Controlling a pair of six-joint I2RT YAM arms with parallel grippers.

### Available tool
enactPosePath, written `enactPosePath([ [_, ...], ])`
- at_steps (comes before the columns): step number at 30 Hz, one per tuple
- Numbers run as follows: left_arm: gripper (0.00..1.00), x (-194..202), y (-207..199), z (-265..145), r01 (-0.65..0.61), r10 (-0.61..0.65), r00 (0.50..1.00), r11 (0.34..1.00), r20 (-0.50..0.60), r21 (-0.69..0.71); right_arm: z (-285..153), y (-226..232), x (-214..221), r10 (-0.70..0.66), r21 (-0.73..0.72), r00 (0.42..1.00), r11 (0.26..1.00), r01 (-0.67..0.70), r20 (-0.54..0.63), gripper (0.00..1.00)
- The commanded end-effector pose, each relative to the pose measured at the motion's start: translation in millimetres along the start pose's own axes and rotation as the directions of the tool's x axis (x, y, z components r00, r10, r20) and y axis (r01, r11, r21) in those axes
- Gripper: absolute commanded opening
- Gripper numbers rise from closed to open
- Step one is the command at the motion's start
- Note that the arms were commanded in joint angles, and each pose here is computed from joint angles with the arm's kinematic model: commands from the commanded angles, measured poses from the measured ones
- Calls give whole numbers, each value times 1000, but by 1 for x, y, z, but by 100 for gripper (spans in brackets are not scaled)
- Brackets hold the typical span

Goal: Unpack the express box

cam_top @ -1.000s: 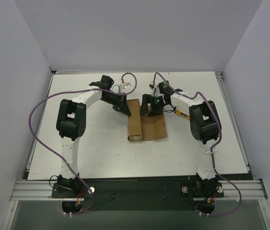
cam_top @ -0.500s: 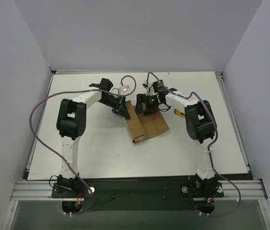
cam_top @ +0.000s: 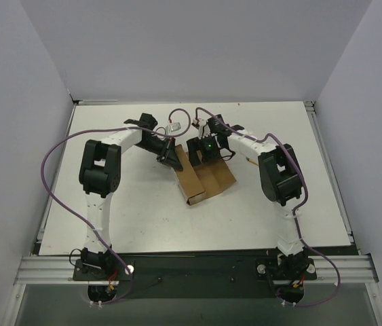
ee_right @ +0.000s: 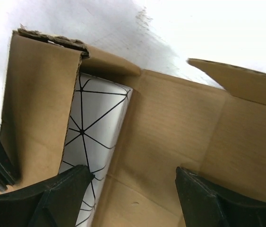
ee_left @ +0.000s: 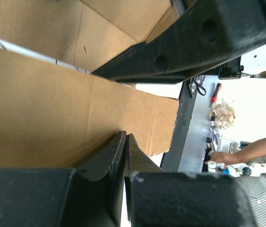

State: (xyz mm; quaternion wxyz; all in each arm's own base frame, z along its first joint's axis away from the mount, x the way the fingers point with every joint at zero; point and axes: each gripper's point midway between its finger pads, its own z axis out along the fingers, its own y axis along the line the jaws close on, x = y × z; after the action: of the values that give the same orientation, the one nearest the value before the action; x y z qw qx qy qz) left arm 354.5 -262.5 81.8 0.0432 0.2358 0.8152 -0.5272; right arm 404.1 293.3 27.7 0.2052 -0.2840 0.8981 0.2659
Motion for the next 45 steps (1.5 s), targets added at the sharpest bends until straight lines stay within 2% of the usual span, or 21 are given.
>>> enactPosePath([
  [1, 11, 8, 17, -13, -76, 75, 997, 992, -12, -98, -17, -43, 60, -26, 234, 979, 969, 74, -200, 75],
  [4, 11, 17, 16, -17, -91, 86, 995, 989, -44, -113, -30, -46, 51, -15, 266, 987, 962, 57, -159, 75],
  [8, 11, 28, 11, -22, -99, 91, 993, 989, -77, -112, -44, -34, 41, -66, 250, 988, 963, 99, -136, 75],
  [13, 13, 8, -23, -35, -159, 159, 987, 985, 5, -69, -64, -20, 33, -83, 222, 993, 970, 101, -89, 75],
  [17, 13, 3, -30, -41, -180, 183, 983, 980, 25, -84, -76, -26, 34, -71, 264, 994, 960, 90, -82, 75],
  [20, 14, 6, -29, -39, -177, 179, 984, 980, 16, -86, -93, -27, 22, -52, 275, 998, 960, 58, -27, 74],
  [25, 13, 11, -28, -33, -176, 177, 984, 981, 1, -80, -102, -4, 5, -14, 132, 999, 991, 8, 49, 73],
  [27, 13, 8, -28, -32, -182, 183, 983, 980, 7, -80, -93, 10, 8, -10, 56, 999, 998, 8, 34, 71],
  [41, 13, 2, -28, -19, -184, 184, 983, 980, -10, -74, -51, 18, 18, -28, -1, 999, 1000, 28, -44, 68],
  [45, 14, 3, -26, -12, -185, 184, 983, 980, -28, -75, -46, -9, 36, -36, 132, 993, 990, 51, -110, 68],
])
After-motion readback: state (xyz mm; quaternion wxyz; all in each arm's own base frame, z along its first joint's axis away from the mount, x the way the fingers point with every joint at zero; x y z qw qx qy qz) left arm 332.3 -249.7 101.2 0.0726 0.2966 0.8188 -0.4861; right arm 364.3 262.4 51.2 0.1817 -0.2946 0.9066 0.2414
